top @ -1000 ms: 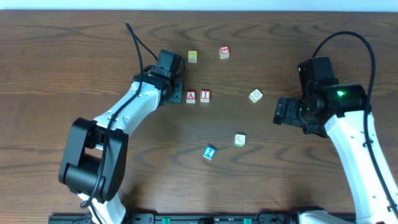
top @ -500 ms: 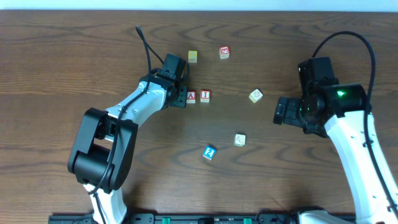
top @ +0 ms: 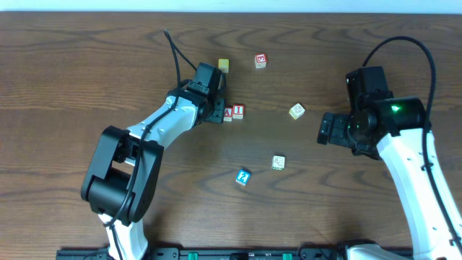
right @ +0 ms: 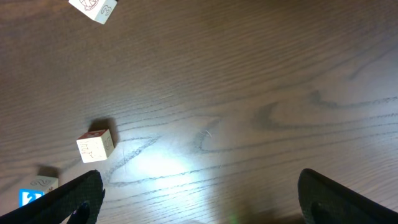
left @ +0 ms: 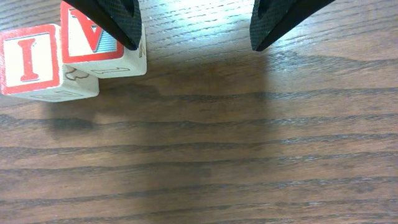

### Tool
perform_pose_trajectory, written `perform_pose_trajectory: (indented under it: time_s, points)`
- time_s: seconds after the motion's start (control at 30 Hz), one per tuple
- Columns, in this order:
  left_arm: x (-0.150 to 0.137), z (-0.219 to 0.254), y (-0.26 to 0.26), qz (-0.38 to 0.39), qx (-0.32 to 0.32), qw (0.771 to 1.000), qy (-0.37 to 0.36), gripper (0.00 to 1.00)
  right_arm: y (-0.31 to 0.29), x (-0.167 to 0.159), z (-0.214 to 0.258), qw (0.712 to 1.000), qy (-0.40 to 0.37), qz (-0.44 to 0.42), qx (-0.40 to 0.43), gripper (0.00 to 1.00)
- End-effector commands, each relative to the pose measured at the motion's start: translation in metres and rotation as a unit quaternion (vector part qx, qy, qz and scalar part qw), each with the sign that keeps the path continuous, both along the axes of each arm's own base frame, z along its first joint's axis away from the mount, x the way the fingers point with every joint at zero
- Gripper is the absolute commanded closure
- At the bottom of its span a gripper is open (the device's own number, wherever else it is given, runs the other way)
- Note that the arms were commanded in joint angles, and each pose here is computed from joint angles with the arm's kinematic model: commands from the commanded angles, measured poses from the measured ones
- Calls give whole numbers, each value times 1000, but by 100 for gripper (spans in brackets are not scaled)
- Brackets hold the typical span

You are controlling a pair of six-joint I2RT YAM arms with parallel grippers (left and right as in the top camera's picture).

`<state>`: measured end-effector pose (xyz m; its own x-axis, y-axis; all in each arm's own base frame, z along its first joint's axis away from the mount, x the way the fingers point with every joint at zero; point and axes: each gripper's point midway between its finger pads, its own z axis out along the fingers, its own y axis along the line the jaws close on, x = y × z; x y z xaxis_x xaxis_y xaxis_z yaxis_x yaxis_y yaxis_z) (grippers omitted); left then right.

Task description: Spell out Ai2

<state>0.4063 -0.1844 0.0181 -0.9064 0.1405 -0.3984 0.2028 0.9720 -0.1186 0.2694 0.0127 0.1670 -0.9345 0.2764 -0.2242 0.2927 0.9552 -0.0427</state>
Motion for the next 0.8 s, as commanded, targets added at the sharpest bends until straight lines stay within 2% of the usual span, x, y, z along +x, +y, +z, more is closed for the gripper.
perform_pose_trajectory:
  time_s: [0.0, 0.23, 0.4, 0.53, 0.77]
  points:
    - [-2, -5, -2, -11, 2, 1000, 5, 43, 0, 1, 6, 1000, -11, -6, -2, 1]
    - [-4, -8, 12, 3, 38, 999, 8, 44, 0, 1, 6, 1000, -11, -6, -2, 1]
    - [-21, -15, 29, 10, 79, 996, 41, 45, 0, 1, 6, 1000, -11, -6, -2, 1]
    - [-35, -17, 18, -7, 46, 996, 76, 46, 0, 1, 6, 1000, -11, -6, -2, 1]
    - [-37, -13, -6, -30, -18, 996, 84, 45, 0, 1, 6, 1000, -11, -6, -2, 1]
